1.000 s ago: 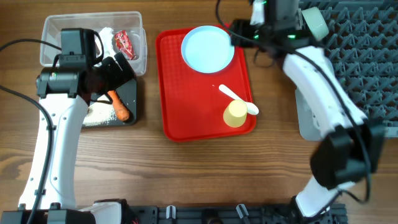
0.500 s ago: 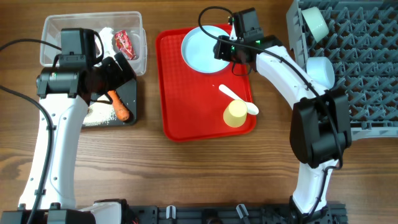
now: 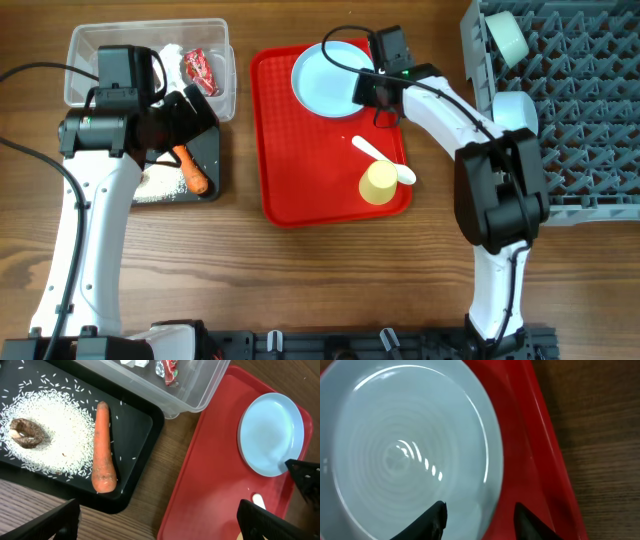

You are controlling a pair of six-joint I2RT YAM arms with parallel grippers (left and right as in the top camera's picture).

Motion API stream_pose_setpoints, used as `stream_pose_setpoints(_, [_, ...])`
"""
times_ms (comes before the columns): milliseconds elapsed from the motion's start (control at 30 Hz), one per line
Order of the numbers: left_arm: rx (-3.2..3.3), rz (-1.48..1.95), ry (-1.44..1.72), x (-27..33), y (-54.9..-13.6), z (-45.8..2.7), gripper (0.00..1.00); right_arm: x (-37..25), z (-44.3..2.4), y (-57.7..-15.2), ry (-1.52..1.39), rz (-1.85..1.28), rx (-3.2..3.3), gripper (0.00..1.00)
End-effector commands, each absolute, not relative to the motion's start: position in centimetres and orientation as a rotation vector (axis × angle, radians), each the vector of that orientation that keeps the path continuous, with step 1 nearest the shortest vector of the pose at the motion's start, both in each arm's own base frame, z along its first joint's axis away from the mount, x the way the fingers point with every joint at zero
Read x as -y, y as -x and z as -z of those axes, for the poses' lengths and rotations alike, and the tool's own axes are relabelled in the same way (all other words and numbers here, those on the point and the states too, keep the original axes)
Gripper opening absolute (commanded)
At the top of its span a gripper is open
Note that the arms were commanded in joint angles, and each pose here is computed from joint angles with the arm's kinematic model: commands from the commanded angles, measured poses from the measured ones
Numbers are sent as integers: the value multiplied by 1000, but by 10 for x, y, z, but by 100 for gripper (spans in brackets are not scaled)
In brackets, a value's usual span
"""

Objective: Sort waste into correct bins and load items into the dishwasher rack
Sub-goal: 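Grasp the edge of the light-blue plate with the right gripper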

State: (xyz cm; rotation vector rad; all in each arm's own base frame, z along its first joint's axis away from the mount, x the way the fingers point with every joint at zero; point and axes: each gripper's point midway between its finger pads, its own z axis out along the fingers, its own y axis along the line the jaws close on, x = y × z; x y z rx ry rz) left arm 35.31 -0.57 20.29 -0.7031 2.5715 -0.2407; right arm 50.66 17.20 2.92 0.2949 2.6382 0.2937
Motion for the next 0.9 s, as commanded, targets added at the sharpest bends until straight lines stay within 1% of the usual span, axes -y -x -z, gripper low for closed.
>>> stream_pose_setpoints(0, [-2558,226,711,4,-356,-206,100,-161,-22,-512,-372,-273,-2630,40])
stream_pose_setpoints(100, [-2558,226,711,4,-356,-206,100,-164,-15,-512,-366,-293,-2642,35])
stream_pose_setpoints(267, [-2558,225,712,4,-356,-206,100,-166,-13,-513,-364,-305,-2638,21])
stream_pose_setpoints(400, [-2558,225,712,4,-356,-206,100,-167,-13,-514,-362,-313,-2636,13])
stream_pose_setpoints(533, [-2558,225,712,4,-356,-206,100,-179,-3,-514,-352,-396,-2653,11])
stream_pose_setpoints(633, [-2558,226,711,4,-356,-206,100,-183,12,-510,-403,-436,-2682,9])
stream_pose_setpoints(733, [-2558,225,712,4,-356,-206,100,-187,12,-508,-400,-467,-2690,5])
stream_pose_setpoints(867, [-2558,225,712,4,-356,-206,100,-189,13,-507,-421,-470,-2695,4])
